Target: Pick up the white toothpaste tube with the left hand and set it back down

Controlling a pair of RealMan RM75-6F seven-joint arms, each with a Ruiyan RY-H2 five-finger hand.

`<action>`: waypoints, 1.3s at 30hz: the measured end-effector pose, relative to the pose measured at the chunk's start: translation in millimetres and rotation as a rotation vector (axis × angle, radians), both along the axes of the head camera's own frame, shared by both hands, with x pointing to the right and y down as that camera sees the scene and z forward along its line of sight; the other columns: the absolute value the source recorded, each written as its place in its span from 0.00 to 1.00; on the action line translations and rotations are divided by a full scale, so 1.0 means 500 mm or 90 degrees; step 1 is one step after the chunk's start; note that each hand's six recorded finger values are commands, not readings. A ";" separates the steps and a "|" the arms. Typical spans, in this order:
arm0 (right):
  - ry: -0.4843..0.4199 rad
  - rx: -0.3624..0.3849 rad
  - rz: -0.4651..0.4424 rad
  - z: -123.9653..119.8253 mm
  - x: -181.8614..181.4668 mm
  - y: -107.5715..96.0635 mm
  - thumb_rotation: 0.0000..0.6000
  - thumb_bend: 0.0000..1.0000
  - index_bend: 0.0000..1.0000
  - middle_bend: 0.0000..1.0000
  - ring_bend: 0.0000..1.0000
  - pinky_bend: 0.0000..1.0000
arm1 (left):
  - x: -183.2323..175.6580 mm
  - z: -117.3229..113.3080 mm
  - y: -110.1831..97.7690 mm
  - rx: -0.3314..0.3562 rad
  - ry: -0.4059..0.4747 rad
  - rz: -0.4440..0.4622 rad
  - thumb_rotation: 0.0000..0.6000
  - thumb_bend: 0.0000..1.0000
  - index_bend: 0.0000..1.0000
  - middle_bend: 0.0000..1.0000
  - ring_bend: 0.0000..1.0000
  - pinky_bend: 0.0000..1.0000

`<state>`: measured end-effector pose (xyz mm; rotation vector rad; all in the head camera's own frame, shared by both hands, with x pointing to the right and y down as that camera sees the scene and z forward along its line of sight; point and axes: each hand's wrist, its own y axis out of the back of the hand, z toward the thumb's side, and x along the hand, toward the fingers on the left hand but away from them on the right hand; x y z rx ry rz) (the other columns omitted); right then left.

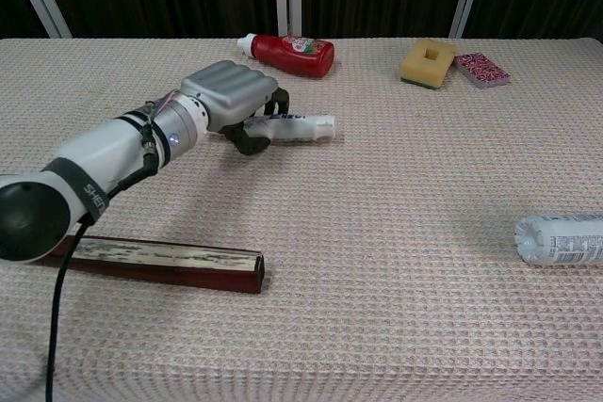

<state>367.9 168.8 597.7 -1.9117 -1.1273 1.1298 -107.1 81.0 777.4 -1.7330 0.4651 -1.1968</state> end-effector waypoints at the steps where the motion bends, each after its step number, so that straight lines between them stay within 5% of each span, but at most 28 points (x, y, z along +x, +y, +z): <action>1: 0.000 0.000 0.000 -0.001 0.000 0.000 1.00 0.23 0.29 0.28 0.09 0.23 | -0.002 0.000 -0.001 -0.001 0.006 0.000 0.96 0.58 0.49 0.57 0.49 0.51; 10: 0.003 0.000 -0.013 -0.005 -0.013 -0.004 1.00 0.23 0.29 0.28 0.09 0.23 | -0.020 -0.025 -0.015 -0.020 0.121 -0.023 0.95 0.66 0.60 0.70 0.63 0.68; 16: 0.012 0.013 -0.044 -0.019 -0.036 -0.023 1.00 0.23 0.29 0.28 0.09 0.23 | -0.031 -0.072 -0.026 -0.054 0.222 -0.024 0.95 0.68 0.61 0.73 0.66 0.69; 30: 0.004 0.137 -0.204 -0.065 -0.196 -0.118 1.00 0.19 0.36 0.32 0.11 0.26 | 0.004 -0.196 0.009 -0.233 0.431 -0.006 0.94 0.71 0.61 0.75 0.67 0.71; 39: -0.004 0.173 -0.258 -0.051 -0.251 -0.125 1.00 0.16 0.36 0.32 0.12 0.27 | 0.017 -0.244 0.022 -0.286 0.508 0.023 0.94 0.72 0.62 0.75 0.67 0.71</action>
